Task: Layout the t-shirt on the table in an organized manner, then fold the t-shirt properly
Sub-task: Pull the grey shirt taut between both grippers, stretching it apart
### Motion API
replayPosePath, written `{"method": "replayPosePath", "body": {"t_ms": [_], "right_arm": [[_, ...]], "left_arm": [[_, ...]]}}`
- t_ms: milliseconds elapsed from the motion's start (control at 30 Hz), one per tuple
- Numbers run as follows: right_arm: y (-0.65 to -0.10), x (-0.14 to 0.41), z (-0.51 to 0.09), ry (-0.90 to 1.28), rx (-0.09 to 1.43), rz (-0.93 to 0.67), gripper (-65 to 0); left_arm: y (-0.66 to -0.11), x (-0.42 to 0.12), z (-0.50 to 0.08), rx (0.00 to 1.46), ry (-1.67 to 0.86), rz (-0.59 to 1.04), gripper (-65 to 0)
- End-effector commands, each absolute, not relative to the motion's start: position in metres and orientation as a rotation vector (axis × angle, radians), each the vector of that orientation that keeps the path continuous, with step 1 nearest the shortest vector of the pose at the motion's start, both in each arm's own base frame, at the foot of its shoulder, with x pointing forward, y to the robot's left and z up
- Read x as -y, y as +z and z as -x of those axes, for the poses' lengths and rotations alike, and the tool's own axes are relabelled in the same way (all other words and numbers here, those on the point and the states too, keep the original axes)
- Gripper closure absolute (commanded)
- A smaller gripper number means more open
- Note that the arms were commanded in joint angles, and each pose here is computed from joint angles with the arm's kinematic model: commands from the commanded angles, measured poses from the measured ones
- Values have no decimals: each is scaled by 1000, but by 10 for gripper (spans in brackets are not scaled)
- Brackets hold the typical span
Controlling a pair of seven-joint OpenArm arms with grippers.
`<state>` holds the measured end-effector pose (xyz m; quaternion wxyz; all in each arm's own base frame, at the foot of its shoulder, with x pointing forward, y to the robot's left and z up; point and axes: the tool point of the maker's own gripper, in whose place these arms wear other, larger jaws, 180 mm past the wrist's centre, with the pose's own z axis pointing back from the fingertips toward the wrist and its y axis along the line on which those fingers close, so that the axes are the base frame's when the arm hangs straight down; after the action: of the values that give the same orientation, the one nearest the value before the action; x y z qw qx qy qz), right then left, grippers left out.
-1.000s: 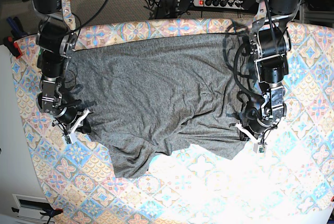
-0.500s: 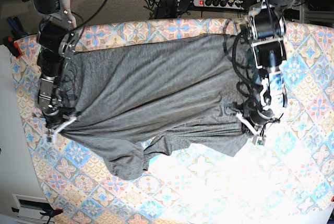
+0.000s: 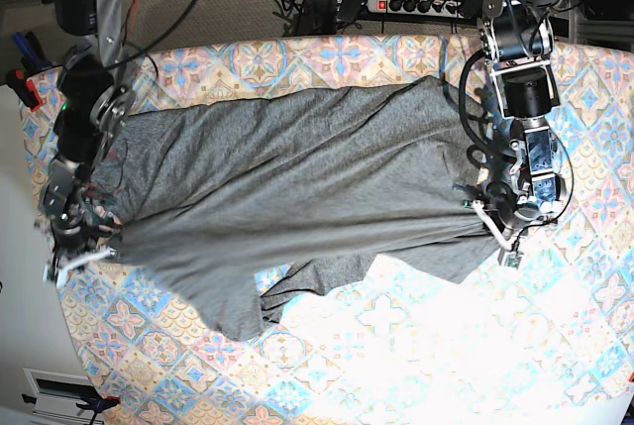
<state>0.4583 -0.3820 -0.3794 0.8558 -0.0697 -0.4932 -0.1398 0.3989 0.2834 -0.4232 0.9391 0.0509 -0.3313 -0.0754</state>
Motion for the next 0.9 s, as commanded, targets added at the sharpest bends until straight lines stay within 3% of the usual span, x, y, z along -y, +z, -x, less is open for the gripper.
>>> {"method": "replayPosePath", "body": {"t_ms": [0, 367, 433, 567, 667, 867], "right_arm": [[-341, 394, -478, -290, 1142, 164, 0], [-342, 386, -481, -228, 1131, 176, 0], [-340, 383, -483, -204, 1135, 184, 0], [-341, 381, -484, -189, 1131, 186, -109], [-340, 381, -484, -187, 1132, 187, -171], [-340, 381, -484, -187, 1132, 187, -182]], "left_arm": [[-406, -296, -411, 700, -154, -149, 0], [-411, -274, -414, 706, -158, -108, 0], [-411, -274, -414, 705, -160, -108, -43], [-411, -274, -414, 707, -160, -109, -144], [-410, -274, -414, 708, -162, -108, -169], [-410, -274, -415, 710, -161, -108, -170]]}}
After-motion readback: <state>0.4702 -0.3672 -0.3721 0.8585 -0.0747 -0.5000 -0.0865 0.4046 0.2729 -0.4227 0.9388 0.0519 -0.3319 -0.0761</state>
